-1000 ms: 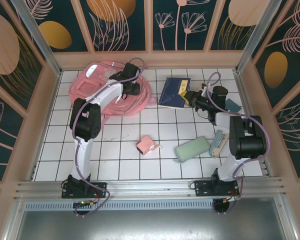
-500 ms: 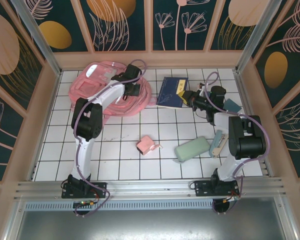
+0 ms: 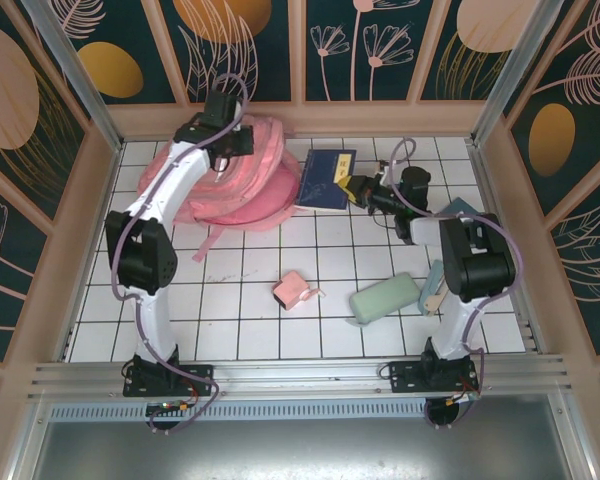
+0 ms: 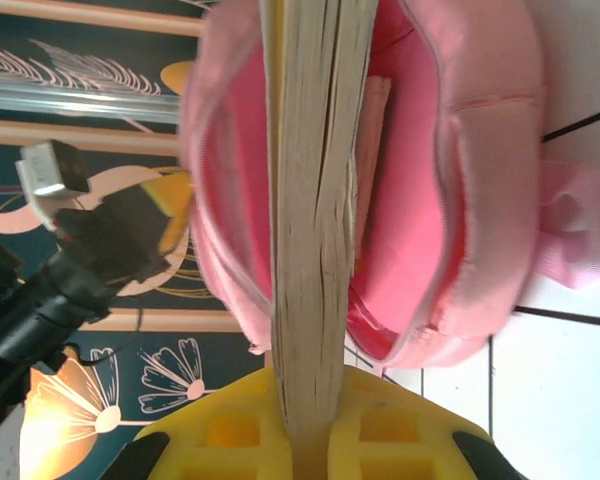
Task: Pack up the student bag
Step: Place the book in the student bag.
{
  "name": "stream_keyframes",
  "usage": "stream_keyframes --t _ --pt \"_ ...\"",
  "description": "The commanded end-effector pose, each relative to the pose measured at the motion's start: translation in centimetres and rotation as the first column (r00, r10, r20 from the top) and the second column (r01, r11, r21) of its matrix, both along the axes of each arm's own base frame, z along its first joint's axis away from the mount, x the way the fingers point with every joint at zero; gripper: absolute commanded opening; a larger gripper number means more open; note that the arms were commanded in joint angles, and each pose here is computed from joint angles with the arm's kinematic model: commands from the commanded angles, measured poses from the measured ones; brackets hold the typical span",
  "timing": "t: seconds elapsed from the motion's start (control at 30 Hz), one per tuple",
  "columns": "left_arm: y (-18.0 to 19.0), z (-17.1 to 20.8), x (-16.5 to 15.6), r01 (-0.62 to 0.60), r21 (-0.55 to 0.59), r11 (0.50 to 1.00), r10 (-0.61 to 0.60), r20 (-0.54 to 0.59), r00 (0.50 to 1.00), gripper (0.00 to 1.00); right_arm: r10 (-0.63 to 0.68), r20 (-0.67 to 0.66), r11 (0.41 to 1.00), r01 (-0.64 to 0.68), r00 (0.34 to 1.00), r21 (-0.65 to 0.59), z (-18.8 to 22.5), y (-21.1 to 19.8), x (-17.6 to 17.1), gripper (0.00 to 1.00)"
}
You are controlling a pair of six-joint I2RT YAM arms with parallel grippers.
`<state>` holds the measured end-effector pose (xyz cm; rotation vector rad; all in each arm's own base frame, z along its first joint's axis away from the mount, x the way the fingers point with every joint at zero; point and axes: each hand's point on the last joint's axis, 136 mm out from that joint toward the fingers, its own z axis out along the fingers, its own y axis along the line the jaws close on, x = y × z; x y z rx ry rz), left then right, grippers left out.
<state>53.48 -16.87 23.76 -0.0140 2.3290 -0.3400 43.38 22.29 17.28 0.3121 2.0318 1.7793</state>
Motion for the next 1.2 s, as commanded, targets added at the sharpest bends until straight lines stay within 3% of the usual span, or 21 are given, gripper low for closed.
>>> stream_keyframes --t 0.0,0.17,0.3,0.8,1.0,1.07,1.17 --pt "-2.2 10.0 -0.4 0.118 -0.238 0.964 -0.069 0.201 0.977 0.00 0.017 0.142 0.999 -0.024 0.990 0.048 3.5 2.8 1.4 0.00" --pt "-0.8 12.1 -0.2 0.157 -0.411 0.898 -0.074 0.211 0.975 0.00 0.030 0.154 0.999 -0.036 0.988 0.040 2.9 7.0 3.0 0.00" --pt "0.0 13.1 0.0 0.178 -0.483 0.857 -0.080 0.217 0.973 0.00 0.036 0.137 0.999 -0.040 0.990 0.026 1.6 10.2 4.4 0.00" --pt "-0.7 11.8 0.2 0.183 -0.545 0.818 -0.102 0.175 0.979 0.00 0.020 0.006 1.000 -0.020 1.000 0.023 -3.4 20.6 10.8 0.00" --pt "-1.0 11.2 0.0 0.187 -0.557 0.809 -0.113 0.165 0.980 0.00 0.046 -0.029 0.990 -0.050 0.999 -0.135 -5.5 25.4 12.0 0.01" --pt "-0.9 10.8 0.1 0.182 -0.555 0.812 -0.113 0.157 0.981 0.00 0.075 -0.029 0.987 -0.078 0.997 -0.140 -5.7 26.4 11.8 0.09" --pt "-0.9 10.3 0.1 0.176 -0.547 0.819 -0.113 0.146 0.983 0.00 0.089 -0.061 0.984 -0.097 0.994 -0.149 -6.6 26.3 11.3 0.31"
